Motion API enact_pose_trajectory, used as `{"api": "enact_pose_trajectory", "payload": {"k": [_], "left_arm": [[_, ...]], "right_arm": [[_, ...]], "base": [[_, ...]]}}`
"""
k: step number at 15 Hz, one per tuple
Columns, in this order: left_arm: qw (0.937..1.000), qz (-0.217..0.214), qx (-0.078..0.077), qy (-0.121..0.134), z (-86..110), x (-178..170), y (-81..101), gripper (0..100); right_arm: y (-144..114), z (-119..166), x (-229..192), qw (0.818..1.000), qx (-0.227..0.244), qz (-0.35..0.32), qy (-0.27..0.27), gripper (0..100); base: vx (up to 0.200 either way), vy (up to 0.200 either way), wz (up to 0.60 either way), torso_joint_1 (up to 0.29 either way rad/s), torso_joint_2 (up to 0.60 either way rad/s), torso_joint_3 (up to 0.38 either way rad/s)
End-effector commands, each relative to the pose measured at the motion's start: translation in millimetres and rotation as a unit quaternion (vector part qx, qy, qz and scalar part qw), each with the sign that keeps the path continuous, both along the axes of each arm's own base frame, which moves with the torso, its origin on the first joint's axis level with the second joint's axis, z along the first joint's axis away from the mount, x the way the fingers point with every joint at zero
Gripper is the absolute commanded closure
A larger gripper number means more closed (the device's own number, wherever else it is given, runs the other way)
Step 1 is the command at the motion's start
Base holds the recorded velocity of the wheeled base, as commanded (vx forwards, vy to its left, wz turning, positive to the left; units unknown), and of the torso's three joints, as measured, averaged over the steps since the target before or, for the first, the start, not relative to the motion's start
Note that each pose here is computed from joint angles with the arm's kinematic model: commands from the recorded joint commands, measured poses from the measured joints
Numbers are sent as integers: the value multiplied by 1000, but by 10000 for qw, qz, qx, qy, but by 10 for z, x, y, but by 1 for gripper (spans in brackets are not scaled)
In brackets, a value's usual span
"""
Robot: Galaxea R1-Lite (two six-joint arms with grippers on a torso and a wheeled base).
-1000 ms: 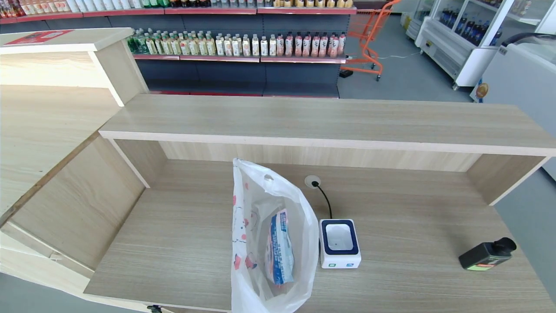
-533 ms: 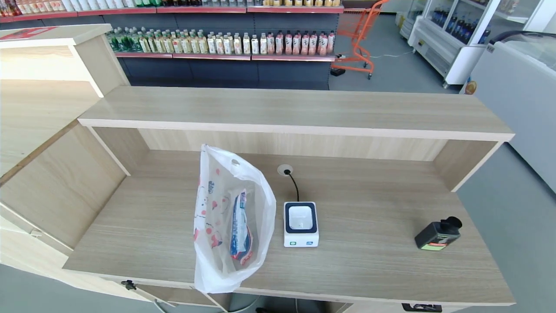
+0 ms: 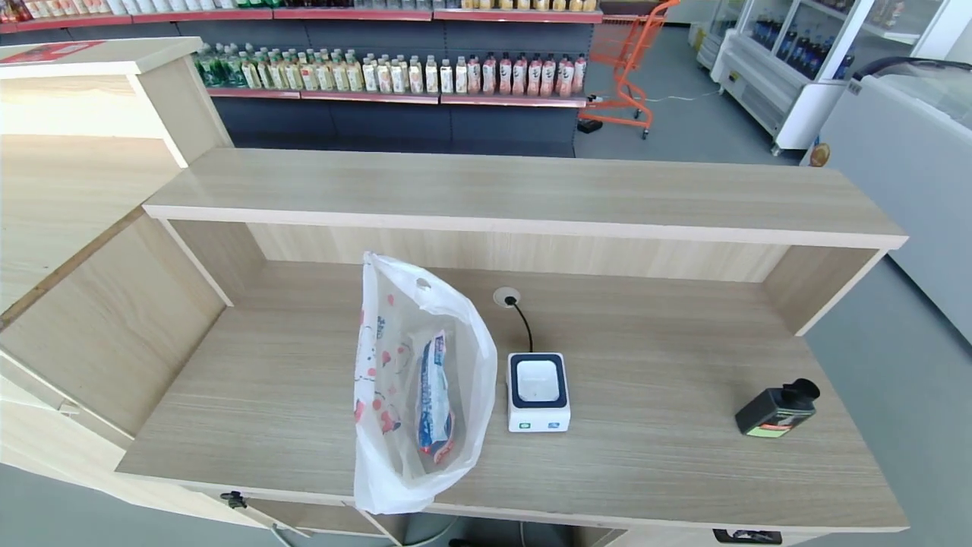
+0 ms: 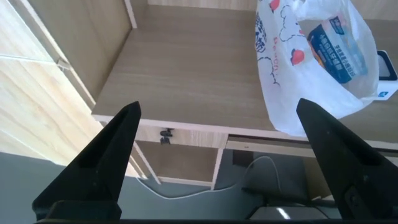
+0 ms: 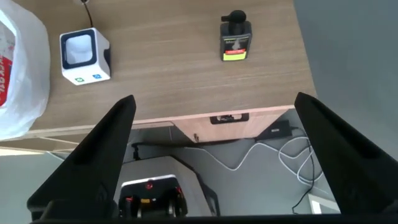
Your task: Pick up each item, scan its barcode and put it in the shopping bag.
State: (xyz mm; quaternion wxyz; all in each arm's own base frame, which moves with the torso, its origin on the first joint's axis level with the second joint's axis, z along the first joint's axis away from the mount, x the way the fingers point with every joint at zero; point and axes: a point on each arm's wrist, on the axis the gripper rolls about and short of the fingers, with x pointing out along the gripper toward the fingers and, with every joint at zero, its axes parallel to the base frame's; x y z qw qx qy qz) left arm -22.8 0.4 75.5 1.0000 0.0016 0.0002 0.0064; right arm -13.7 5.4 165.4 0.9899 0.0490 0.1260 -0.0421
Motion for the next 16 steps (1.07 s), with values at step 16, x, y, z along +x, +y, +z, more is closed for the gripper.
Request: {"api": "enact_pose_trajectory", "payload": {"k": [16], "left_arm": [[9999, 5, -139, -12, 1, 0, 0, 0]], "right_arm": [[2, -9, -11, 9999, 75, 12, 91, 0]], "base": [[-63, -125, 0, 3, 3, 1]]}}
